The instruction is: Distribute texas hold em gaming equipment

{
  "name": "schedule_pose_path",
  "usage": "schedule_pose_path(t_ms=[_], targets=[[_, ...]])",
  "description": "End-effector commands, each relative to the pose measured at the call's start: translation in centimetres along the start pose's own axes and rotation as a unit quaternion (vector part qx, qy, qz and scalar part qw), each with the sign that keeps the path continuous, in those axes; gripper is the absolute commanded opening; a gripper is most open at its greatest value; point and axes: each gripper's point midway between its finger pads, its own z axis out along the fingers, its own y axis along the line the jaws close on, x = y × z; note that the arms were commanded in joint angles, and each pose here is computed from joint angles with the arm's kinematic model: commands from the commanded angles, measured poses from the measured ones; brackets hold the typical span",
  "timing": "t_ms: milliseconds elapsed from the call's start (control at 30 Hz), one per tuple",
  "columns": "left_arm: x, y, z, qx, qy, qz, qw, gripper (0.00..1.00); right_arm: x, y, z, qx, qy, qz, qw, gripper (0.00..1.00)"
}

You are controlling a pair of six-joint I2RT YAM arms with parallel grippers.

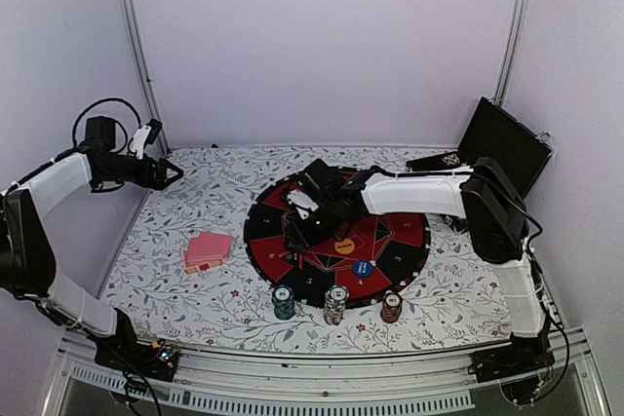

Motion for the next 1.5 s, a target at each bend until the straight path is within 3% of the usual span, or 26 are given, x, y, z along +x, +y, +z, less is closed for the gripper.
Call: schedule_pose_path(t_ms=[0,267,467,733,1133,1233,1467], targets=[[-1.1,-0.8,-0.6,0.018,-0.009,0.012,1.000,1.00,2.1,0.9,0.7,0.011,0.031,-0.021,0.999,0.69],[-0.9,-1.8,-0.5,0.039,0.000,0.024,0.999,1.00,3.6,1.7,0.6,0.014,0.046,-0.029,0.998,0.73],[-1.3,-2.1,-0.7,0.042,-0.001,0.029,0.999,1.00,4.3,1.1,1.3,0.031,0.060,-0.033,0.997,0.63],[-1.9,-2.5,-1.1,0.048,-0.003,0.040,0.998,1.00,5.4,1.2,2.3,0.065,0.077,-0.059,0.993,0.60],[-2.8,-2.5,-1.7,0.039,-0.012,0.052,0.998,1.00,4.2,1.0,3.1,0.098,0.053,-0.078,0.991,0.28],[-2.9,-2.5,-1.8,0.039,-0.012,0.051,0.998,1.00,3.3,1.3,3.5,0.092,0.040,-0.081,0.992,0.16],[-3.1,-2.6,-1.8,0.039,-0.014,0.051,0.998,1.00,0.5,1.7,4.6,0.093,0.004,-0.098,0.991,0.14]])
